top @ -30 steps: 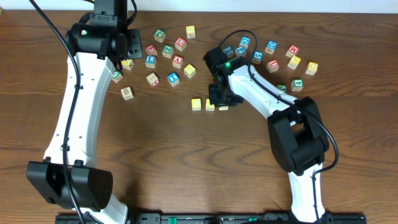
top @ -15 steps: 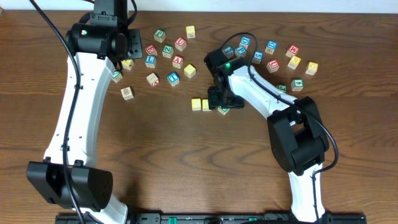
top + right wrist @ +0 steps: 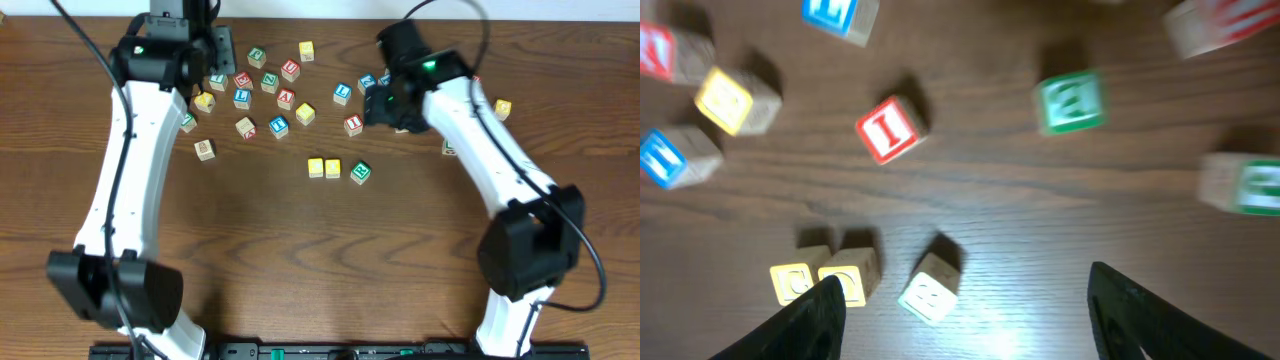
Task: Spell out CORL
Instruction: 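Open the right gripper and lift the right arm away, then lower the left gripper onto the blue L block and grasp it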
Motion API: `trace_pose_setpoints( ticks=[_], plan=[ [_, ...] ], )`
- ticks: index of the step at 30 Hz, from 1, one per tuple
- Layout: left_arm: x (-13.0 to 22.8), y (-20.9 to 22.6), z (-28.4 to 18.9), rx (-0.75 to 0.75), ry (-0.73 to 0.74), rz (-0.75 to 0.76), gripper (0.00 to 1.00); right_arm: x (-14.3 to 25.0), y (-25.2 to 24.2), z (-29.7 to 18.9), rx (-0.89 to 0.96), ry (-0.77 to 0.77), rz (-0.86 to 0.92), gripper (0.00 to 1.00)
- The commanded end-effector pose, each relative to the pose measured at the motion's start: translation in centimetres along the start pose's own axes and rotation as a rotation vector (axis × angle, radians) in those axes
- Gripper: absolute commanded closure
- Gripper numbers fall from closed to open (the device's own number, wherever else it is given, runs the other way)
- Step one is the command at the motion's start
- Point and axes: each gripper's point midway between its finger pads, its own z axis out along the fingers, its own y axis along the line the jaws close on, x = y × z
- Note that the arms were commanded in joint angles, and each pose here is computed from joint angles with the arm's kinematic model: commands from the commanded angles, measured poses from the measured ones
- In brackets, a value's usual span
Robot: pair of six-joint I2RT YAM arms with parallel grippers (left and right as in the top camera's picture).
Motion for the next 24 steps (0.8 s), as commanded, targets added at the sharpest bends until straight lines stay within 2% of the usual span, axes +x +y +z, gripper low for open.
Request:
trace_pose_setpoints(
  ticks=[1, 11, 24],
  plan=[
    [2.0, -0.5, 5.3, 0.018, 0.083, 0.065, 0.48, -0.7, -0.8, -1.5, 0.001, -0.026, -0.003, 0.28],
    [5.4, -0.6, 15.5, 0.012, 0.155, 0.125, 0.46, 0.0, -1.8, -1.5, 0.023, 0.012, -0.048, 0.26],
    [9.9, -0.1, 19.3, -0.001, 0.279, 0.133, 0.44, 0.0, -1.9, -1.5, 0.03, 0.01, -0.048, 0.24]
  ],
)
